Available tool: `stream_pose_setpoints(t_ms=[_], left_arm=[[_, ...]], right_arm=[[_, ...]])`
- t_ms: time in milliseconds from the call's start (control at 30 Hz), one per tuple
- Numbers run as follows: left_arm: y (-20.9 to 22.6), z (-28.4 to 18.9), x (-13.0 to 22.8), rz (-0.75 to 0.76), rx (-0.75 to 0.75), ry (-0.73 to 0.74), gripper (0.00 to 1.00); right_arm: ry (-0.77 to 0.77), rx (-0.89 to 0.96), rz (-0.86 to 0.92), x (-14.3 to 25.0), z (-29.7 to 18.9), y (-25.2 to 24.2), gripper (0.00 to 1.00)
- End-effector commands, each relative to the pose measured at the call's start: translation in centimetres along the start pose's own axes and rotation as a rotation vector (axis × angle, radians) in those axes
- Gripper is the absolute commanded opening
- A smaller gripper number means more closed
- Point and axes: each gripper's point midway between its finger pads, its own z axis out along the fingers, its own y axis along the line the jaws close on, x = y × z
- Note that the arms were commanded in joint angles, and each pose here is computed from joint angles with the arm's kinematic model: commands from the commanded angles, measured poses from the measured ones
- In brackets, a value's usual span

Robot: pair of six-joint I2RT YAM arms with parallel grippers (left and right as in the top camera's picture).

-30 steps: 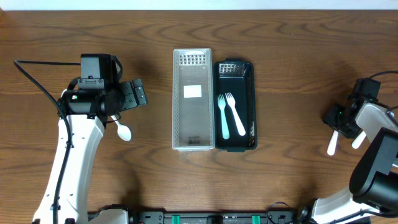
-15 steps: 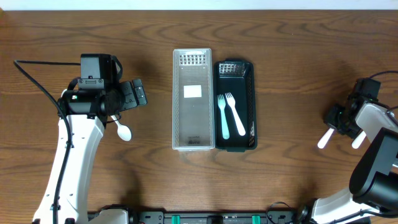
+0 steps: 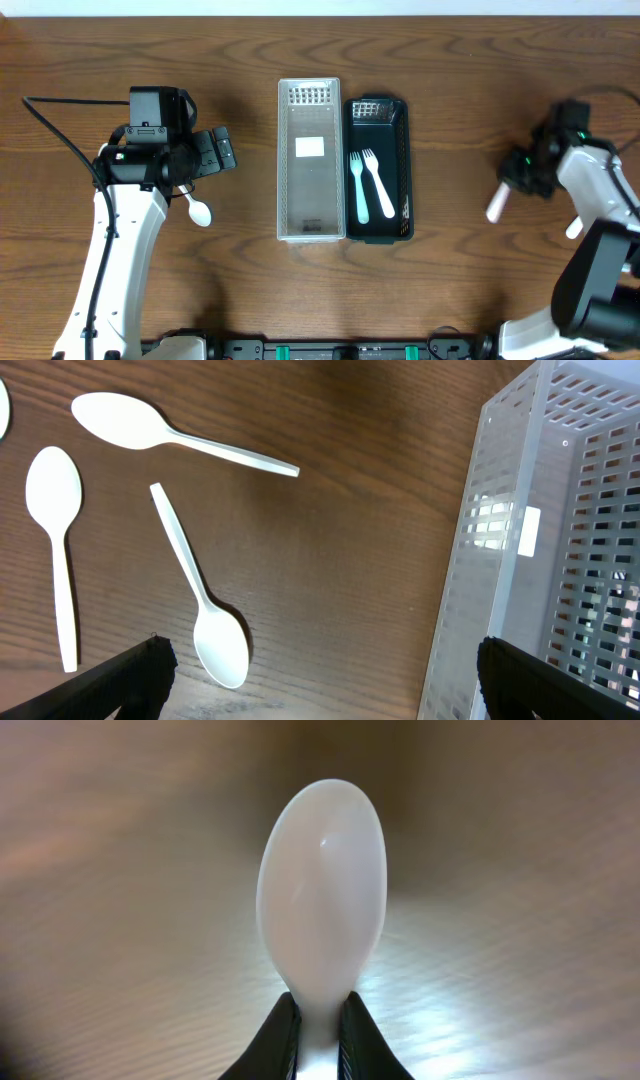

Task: Pack container
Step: 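Return the right gripper and grasp the white spoon, then place the white spoon in the black basket and release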

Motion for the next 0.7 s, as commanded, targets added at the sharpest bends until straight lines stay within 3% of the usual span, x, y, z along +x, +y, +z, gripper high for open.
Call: stream_pose_setpoints(t_ms=[0,233,467,600,667], left_arm=[[-0.2,-0.4,-0.5,-0.008,0.007,-0.015,0.98],[-0.2,-0.4,-0.5,-0.008,0.007,-0.014,0.98],[-0.2,-0.4,-0.5,-0.008,0.006,-0.014,0.98],[-0.2,-0.4,-0.5,-0.008,0.006,-0.014,0.98],[-0.2,-0.4,-0.5,-0.008,0.006,-0.014,0.98]], right_arm=[[-0.140,-0.135,-0.170,-2.0,-5.8,7.9,0.01],[-0.201,-0.252,-0.439,2.2,-9.0,20.2,0.01],[-0.078,-0.229,-0.515,7.7,-3.8,24.7,0.04],[0.016,-0.174,-0.535,9.6,0.0,24.3,0.27],[0.028,-0.170,-0.536,9.7,0.5,24.3,0.34]])
